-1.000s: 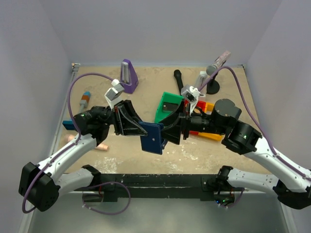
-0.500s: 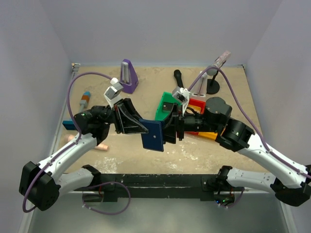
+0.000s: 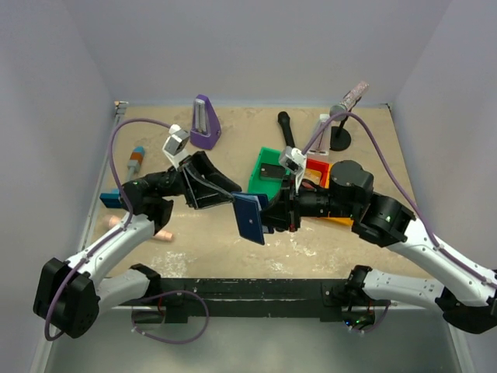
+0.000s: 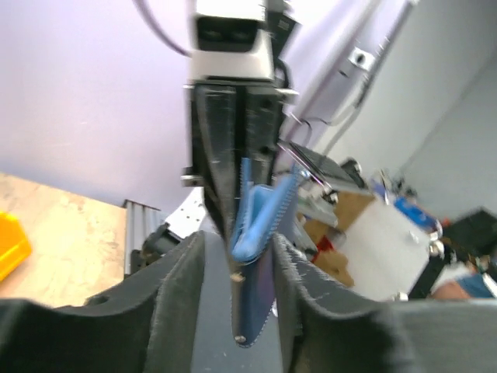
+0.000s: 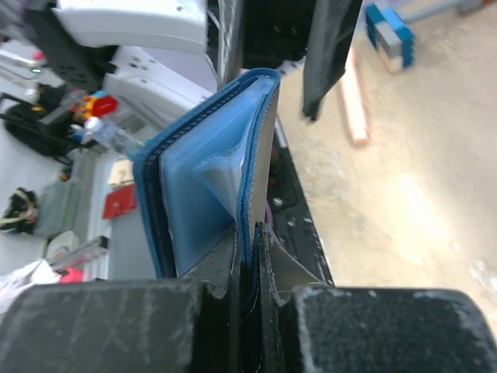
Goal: Take the credit cards out of the card holder
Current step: Open the card holder at the center of the board.
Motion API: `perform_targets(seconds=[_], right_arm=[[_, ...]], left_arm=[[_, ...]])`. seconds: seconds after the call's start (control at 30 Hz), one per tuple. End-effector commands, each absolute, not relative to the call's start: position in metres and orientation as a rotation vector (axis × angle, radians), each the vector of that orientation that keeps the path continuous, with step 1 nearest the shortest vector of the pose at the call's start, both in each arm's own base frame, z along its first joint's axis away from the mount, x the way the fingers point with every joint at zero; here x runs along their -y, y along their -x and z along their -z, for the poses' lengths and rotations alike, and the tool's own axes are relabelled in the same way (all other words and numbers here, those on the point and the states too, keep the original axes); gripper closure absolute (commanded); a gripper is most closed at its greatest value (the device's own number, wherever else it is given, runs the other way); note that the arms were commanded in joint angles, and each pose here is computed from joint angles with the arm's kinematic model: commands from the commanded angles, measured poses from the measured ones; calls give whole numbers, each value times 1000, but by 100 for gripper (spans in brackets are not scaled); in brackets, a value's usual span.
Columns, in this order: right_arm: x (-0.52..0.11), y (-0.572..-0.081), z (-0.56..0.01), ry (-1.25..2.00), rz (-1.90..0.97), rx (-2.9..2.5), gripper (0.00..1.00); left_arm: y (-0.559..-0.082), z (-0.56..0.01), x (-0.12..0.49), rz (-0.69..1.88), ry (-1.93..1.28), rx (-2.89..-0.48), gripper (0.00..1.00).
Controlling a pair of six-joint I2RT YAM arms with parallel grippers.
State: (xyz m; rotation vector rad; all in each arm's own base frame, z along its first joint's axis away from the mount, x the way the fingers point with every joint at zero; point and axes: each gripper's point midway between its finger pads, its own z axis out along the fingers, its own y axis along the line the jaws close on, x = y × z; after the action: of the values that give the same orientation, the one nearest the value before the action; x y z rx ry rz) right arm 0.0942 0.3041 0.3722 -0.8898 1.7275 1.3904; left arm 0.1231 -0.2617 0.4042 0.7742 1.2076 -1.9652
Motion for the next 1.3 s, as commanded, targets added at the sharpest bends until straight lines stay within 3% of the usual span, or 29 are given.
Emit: perform_targets(seconds=[0.0, 0.03, 0.07, 0.23, 0.5, 0.6, 0.73, 0.8, 0.83, 0.93, 0.97, 1.03, 1.13, 1.27], right_arm=[[-283, -105, -373, 866, -1222, -1745, 100], [-279, -109, -371, 852, -1185, -1753, 100], [-277, -112, -369, 848, -1157, -1759, 100], [-259, -136, -354, 781, -955, -1837, 100], [-220, -185, -336, 601, -548, -1956, 100], [-208, -202, -331, 543, -408, -1984, 100], [-198, -216, -325, 494, -285, -1993, 100], [-202, -217, -322, 493, -295, -1999, 100], [-205, -216, -321, 500, -305, -2007, 100], [-216, -212, -318, 520, -367, -2021, 100], [-220, -211, -318, 525, -390, -2025, 100], [-225, -208, -319, 536, -425, -2031, 100], [-232, -205, -319, 541, -465, -2043, 100], [-238, -202, -321, 545, -503, -2057, 100]], left_arm=[[-134, -410, 239, 1841, -716, -993, 32], [-140, -406, 237, 1832, -681, -1009, 21], [-145, -402, 235, 1824, -656, -1021, 0], [-175, -377, 239, 1685, -555, -1247, 0], [-253, -300, 189, 1021, -84, -1820, 0], [-265, -291, 167, 963, 217, -1859, 0], [-256, -308, 158, 1149, 469, -1682, 0], [-246, -328, 167, 1325, 391, -1492, 0], [-241, -331, 176, 1396, 292, -1405, 6], [-239, -319, 213, 1416, 93, -1621, 24], [-238, -314, 223, 1358, 36, -1706, 25], [-230, -305, 240, 1271, -59, -1765, 24], [-215, -313, 256, 1315, -133, -1690, 7], [-208, -313, 261, 1354, -171, -1675, 4]])
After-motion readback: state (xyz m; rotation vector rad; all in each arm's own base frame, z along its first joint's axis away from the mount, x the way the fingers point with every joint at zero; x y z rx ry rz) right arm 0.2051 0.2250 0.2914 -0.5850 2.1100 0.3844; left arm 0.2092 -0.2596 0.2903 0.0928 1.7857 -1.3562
